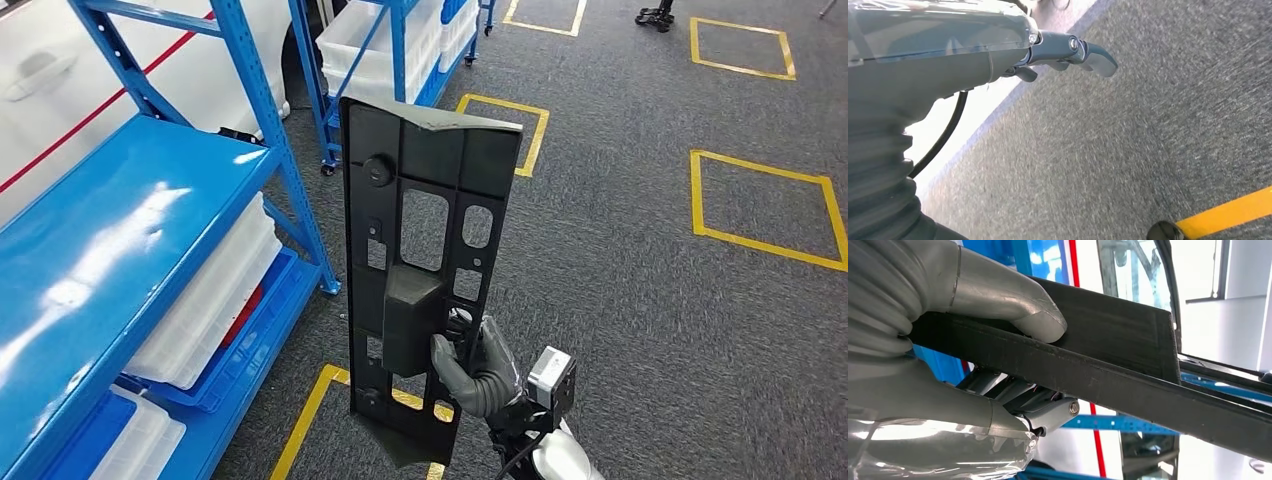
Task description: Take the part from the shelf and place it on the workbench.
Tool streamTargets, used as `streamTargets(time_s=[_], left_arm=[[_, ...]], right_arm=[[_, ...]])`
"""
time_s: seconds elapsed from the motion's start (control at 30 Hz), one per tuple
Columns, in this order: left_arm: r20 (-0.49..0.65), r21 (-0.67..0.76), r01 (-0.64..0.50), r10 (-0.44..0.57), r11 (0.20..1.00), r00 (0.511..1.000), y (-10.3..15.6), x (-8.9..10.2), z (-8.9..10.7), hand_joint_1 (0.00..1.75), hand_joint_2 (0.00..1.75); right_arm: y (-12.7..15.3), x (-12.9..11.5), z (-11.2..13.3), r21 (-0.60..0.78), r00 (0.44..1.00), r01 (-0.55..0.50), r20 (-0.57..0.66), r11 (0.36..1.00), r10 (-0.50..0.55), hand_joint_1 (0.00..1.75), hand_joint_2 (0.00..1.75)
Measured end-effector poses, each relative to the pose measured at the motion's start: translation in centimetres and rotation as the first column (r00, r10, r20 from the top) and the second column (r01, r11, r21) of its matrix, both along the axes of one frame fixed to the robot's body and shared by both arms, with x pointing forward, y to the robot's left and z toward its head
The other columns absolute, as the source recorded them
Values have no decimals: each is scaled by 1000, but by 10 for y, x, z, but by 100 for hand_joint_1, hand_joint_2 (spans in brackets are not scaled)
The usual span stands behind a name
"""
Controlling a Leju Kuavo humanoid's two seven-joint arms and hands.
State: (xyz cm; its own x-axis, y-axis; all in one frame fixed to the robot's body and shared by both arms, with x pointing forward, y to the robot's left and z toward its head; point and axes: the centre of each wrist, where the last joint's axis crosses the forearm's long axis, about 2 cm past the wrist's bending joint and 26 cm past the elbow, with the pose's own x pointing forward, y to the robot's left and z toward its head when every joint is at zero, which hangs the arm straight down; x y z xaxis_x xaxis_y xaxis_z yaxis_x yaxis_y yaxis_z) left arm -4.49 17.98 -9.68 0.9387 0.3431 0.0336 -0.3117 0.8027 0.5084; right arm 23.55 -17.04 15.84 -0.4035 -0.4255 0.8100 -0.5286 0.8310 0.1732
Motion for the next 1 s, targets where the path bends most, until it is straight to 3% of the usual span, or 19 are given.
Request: streamTargets(time_s=[1.0], left_arm=[[78,-53,55,-51,997,996,-5,4,0,0,175]], right_arm=[[10,8,3,-33,999,-33,16,999,34,175,175]])
